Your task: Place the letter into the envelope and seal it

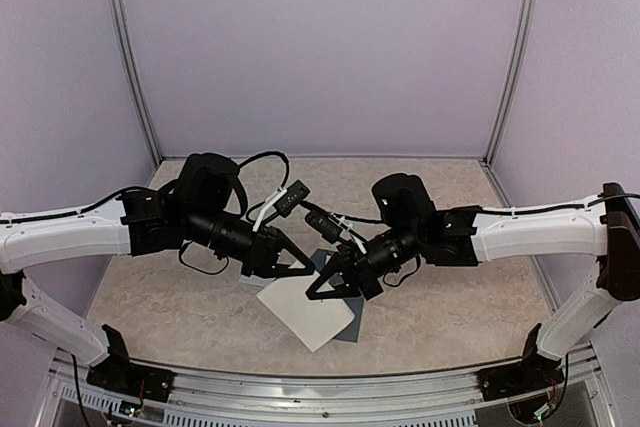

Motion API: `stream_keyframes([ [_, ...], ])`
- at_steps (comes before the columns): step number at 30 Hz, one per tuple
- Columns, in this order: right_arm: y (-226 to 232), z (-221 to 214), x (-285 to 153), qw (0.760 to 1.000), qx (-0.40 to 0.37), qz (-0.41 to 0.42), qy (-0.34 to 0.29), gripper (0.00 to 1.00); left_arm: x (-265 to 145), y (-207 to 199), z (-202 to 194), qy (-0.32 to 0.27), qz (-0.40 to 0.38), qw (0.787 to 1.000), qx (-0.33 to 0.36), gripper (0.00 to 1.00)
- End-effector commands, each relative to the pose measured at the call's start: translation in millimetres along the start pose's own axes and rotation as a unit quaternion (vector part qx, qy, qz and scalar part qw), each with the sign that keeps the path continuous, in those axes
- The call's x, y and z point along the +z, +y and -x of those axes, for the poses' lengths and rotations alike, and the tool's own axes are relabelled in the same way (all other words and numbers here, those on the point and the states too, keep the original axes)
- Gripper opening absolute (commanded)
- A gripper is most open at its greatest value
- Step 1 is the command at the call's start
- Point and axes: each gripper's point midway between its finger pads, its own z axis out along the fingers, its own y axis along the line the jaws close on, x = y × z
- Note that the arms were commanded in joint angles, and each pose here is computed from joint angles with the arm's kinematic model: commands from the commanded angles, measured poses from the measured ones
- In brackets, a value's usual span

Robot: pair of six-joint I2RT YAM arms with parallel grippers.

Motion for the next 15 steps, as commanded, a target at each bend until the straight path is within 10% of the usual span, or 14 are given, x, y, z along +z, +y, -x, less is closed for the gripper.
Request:
stream_keyframes([
  [1,5,3,1,1.0,-0.008,0.004,0.003,0.0,-1,5,3,0.001,0.019,1.0,0.013,0.01],
  [7,8,-4,-3,1.0,0.003,0.006,0.007,0.01,-6,8,0,0.0,0.015,1.0,0.017,0.0],
  [11,14,-6,-9,1.0,0.009,0.014,-0.006,0.21,-7,1,-1,0.002,-0.003,1.0,0.023,0.0],
  [15,17,-10,-14,1.0,0.017,0.019,-0.012,0.01,-8,-1,-3,0.004,-0.007,1.0,0.025,0.0],
])
